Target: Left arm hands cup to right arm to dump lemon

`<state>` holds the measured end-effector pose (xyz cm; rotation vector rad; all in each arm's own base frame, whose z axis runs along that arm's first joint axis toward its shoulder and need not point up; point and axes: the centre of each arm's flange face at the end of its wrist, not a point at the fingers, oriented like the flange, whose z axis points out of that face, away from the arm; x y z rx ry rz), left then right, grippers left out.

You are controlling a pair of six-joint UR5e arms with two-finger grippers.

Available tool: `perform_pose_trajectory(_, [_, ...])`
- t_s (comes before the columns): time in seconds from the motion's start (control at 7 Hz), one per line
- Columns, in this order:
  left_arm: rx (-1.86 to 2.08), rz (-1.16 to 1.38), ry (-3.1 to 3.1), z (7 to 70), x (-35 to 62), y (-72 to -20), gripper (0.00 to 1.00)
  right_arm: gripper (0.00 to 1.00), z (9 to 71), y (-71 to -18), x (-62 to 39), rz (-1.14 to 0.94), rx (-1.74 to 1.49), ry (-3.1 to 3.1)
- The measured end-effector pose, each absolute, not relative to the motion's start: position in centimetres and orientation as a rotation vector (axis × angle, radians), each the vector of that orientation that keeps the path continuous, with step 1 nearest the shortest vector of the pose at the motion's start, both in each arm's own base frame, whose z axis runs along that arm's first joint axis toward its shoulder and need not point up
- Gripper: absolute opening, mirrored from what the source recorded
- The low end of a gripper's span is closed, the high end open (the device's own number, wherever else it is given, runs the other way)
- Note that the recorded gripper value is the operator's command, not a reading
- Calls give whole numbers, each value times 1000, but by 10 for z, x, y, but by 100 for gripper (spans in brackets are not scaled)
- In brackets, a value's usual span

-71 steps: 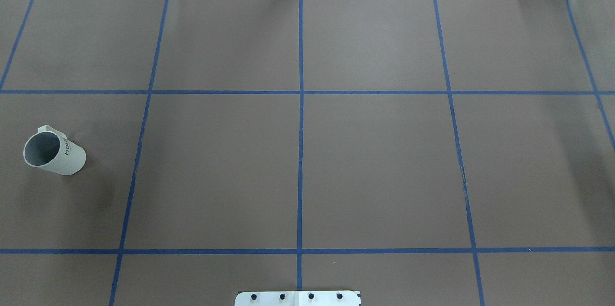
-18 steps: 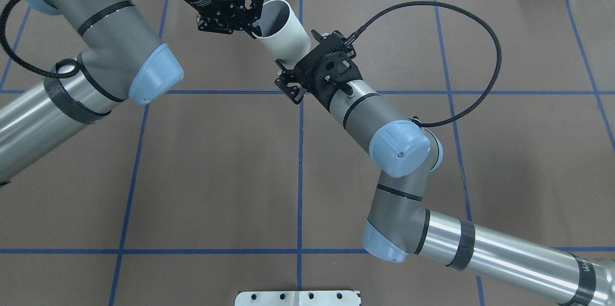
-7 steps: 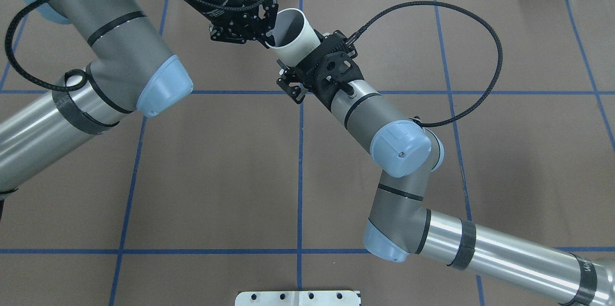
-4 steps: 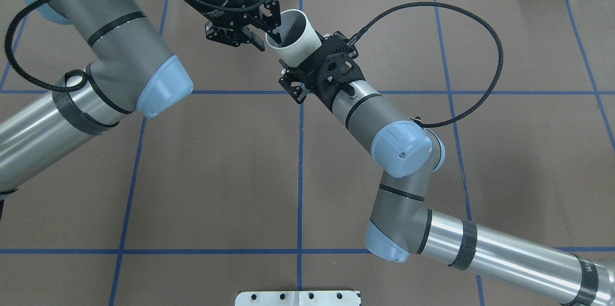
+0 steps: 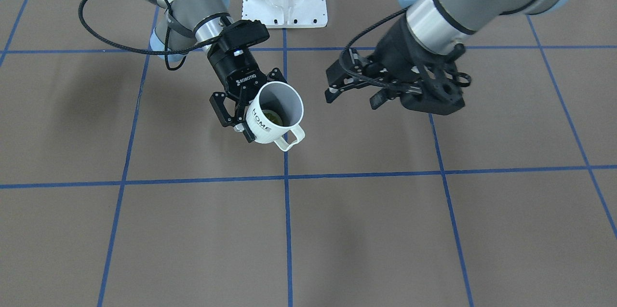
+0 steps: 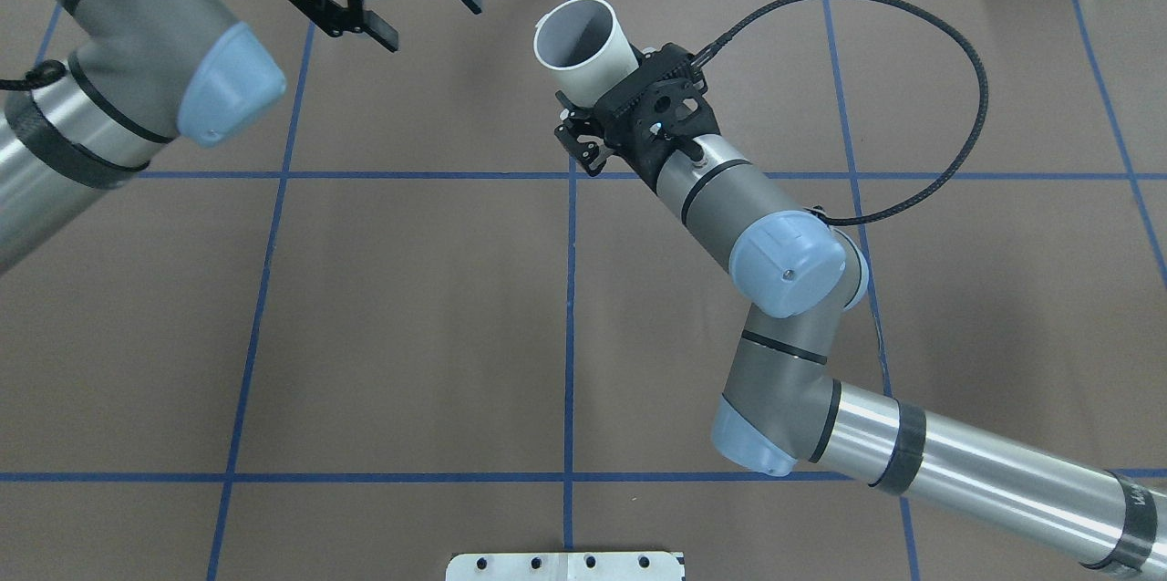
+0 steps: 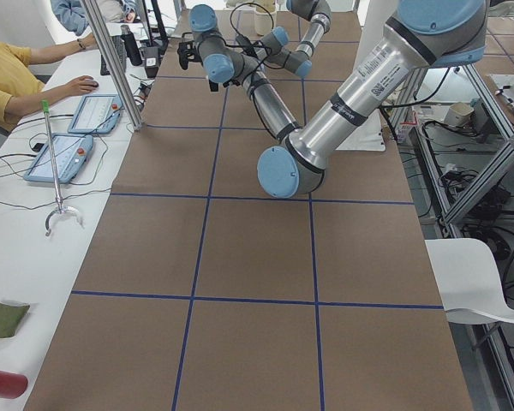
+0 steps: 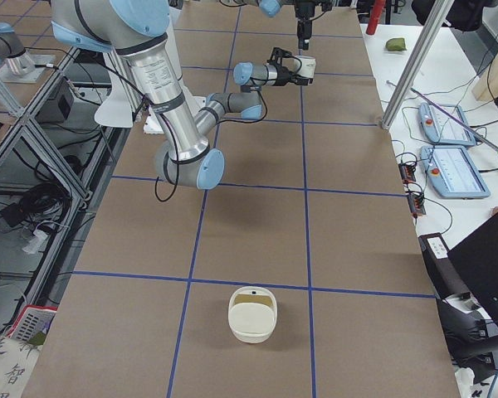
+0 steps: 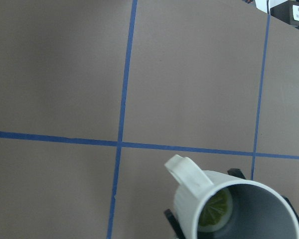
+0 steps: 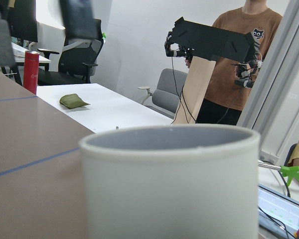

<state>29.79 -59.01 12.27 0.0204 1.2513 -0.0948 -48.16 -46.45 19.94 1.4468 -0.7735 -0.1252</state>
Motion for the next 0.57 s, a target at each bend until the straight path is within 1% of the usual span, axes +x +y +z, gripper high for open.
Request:
perform_pose_trajectory(0.43, [116, 30, 1071, 197, 221, -639, 100, 15, 238, -513, -419, 50, 1374, -786])
perform_pose_trajectory(0.57, [154, 94, 1002, 231, 198, -648, 100, 15, 248, -528, -393, 71, 1325, -803])
